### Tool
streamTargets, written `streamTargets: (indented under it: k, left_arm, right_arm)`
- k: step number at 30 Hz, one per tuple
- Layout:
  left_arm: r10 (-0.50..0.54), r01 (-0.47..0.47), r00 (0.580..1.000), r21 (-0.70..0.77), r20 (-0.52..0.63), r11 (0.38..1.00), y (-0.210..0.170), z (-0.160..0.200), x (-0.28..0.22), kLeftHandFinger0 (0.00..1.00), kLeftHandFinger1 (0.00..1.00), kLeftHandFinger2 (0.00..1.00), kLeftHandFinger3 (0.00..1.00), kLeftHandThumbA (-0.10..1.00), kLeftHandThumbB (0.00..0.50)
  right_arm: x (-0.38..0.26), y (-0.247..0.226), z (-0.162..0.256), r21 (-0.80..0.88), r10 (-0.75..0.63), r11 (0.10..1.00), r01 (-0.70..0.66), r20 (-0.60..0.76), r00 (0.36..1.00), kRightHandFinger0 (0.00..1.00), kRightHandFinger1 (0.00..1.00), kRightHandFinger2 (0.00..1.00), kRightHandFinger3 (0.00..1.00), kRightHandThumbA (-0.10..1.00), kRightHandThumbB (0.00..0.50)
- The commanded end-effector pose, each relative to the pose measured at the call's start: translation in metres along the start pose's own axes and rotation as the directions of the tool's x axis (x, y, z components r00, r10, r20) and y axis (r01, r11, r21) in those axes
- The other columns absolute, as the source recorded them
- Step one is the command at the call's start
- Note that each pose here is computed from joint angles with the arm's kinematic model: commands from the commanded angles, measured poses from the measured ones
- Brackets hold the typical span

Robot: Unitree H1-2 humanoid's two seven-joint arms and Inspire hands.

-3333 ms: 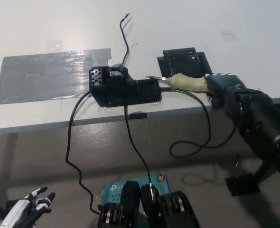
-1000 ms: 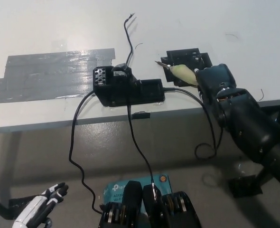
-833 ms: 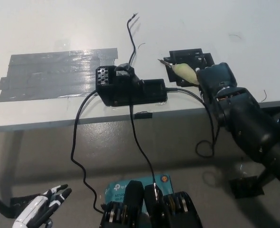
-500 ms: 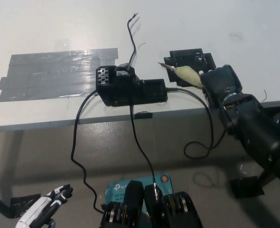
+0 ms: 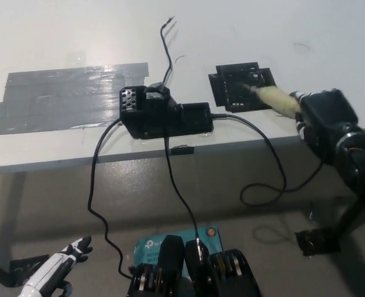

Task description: The robot uses its right hand to grab and lift the soldering gun kept on the middle of the table and puts it in its base

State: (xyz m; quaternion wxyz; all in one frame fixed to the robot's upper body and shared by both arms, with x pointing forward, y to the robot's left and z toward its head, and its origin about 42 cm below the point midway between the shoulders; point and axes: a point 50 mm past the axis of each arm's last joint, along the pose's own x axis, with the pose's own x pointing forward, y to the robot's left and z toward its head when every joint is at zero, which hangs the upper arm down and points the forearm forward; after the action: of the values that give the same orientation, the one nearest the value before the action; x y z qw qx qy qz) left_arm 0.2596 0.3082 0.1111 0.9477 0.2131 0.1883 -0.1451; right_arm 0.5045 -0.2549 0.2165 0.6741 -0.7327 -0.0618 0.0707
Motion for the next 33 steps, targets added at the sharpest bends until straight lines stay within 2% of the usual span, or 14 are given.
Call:
streamTargets:
  k: [1,3,7,11,16,21,24,25,26,28,29,30,31,33]
  left_arm:
    - [0.002,-0.002,1.000,0.038,0.016,0.999,0.005,0.005,-0.004,0.98,0.96,0.94,1.00,1.00,0.075]
    - [-0.002,0.002,1.000,0.029,0.011,1.000,0.003,0.003,-0.003,0.98,0.95,0.94,1.00,1.00,0.095]
    - [-0.008,0.008,1.000,0.050,0.010,0.999,0.001,0.001,-0.002,0.97,0.95,0.94,1.00,1.00,0.093]
    - [-0.005,0.005,1.000,0.029,0.003,1.000,0.002,0.000,-0.003,0.96,0.94,0.94,1.00,1.00,0.089]
    - [-0.002,0.002,1.000,0.033,-0.005,0.999,0.000,-0.002,-0.002,0.94,0.93,0.94,1.00,1.00,0.141]
    - [-0.001,0.001,1.000,0.021,0.006,1.000,0.001,0.000,-0.002,0.92,0.91,0.91,1.00,1.00,0.090]
    - [-0.005,0.005,1.000,0.006,0.013,1.000,0.001,0.000,-0.001,0.91,0.90,0.89,1.00,1.00,0.086]
    - [-0.004,0.004,1.000,0.009,0.010,1.000,0.000,-0.001,0.000,0.91,0.90,0.90,1.00,1.00,0.084]
    - [-0.005,0.005,1.000,0.010,0.008,1.000,0.000,-0.001,0.000,0.91,0.91,0.91,1.00,1.00,0.084]
    - [0.002,-0.002,1.000,0.015,-0.002,1.000,0.000,0.000,-0.001,0.92,0.91,0.91,1.00,1.00,0.092]
    - [0.003,-0.003,1.000,0.014,-0.003,1.000,0.000,0.000,-0.002,0.92,0.91,0.91,1.00,1.00,0.082]
    - [0.001,-0.001,1.000,0.007,-0.002,1.000,0.000,0.000,-0.002,0.93,0.92,0.92,1.00,1.00,0.068]
    - [-0.002,0.002,1.000,0.015,0.002,1.000,0.001,-0.001,-0.001,0.93,0.92,0.93,1.00,1.00,0.074]
    - [-0.004,0.004,1.000,0.010,0.002,1.000,0.001,0.000,-0.001,0.93,0.91,0.91,1.00,1.00,0.095]
  right_arm:
    - [0.002,-0.047,-0.007,0.108,-0.235,0.967,0.230,0.033,0.971,0.00,0.16,0.56,0.14,-0.10,0.000]
    - [0.002,-0.052,-0.009,0.110,-0.242,0.965,0.238,0.027,0.970,0.00,0.20,0.60,0.27,-0.10,0.000]
    - [0.002,-0.072,-0.006,0.150,-0.330,0.936,0.320,0.049,0.943,0.00,0.11,0.49,0.22,-0.10,0.095]
    - [0.003,-0.090,0.006,0.155,-0.332,0.936,0.315,0.099,0.938,0.00,0.08,0.48,0.32,-0.10,0.097]
    - [0.000,-0.100,0.019,0.107,-0.330,0.943,0.314,0.209,0.921,0.00,0.03,0.42,0.06,-0.10,0.098]
    - [0.003,-0.109,0.026,0.024,-0.325,0.941,0.337,0.333,0.885,0.00,0.10,0.49,0.08,-0.10,0.117]
    - [0.003,-0.121,0.037,-0.012,-0.300,0.942,0.336,0.422,0.855,0.00,0.09,0.34,0.05,-0.10,0.106]
    - [0.002,-0.124,0.040,-0.027,-0.285,0.944,0.329,0.436,0.854,0.00,0.09,0.32,0.04,-0.10,0.163]
    - [0.002,-0.125,0.042,-0.033,-0.278,0.945,0.325,0.442,0.853,0.00,0.11,0.38,0.05,-0.10,0.154]
    - [0.002,-0.129,0.047,-0.059,-0.264,0.942,0.330,0.476,0.839,0.00,0.13,0.47,0.06,-0.10,0.228]
    - [0.003,-0.130,0.048,-0.078,-0.246,0.944,0.322,0.487,0.838,0.00,0.13,0.57,0.12,-0.10,0.203]
    - [0.004,-0.130,0.049,-0.092,-0.233,0.942,0.322,0.511,0.827,0.00,0.10,0.39,0.11,-0.10,0.180]
    - [0.003,-0.131,0.051,-0.071,-0.238,0.943,0.326,0.538,0.808,0.00,0.04,0.22,0.09,-0.10,0.097]
    - [0.003,-0.134,0.053,-0.102,-0.203,0.942,0.319,0.583,0.786,0.00,0.00,0.17,0.08,-0.10,0.067]
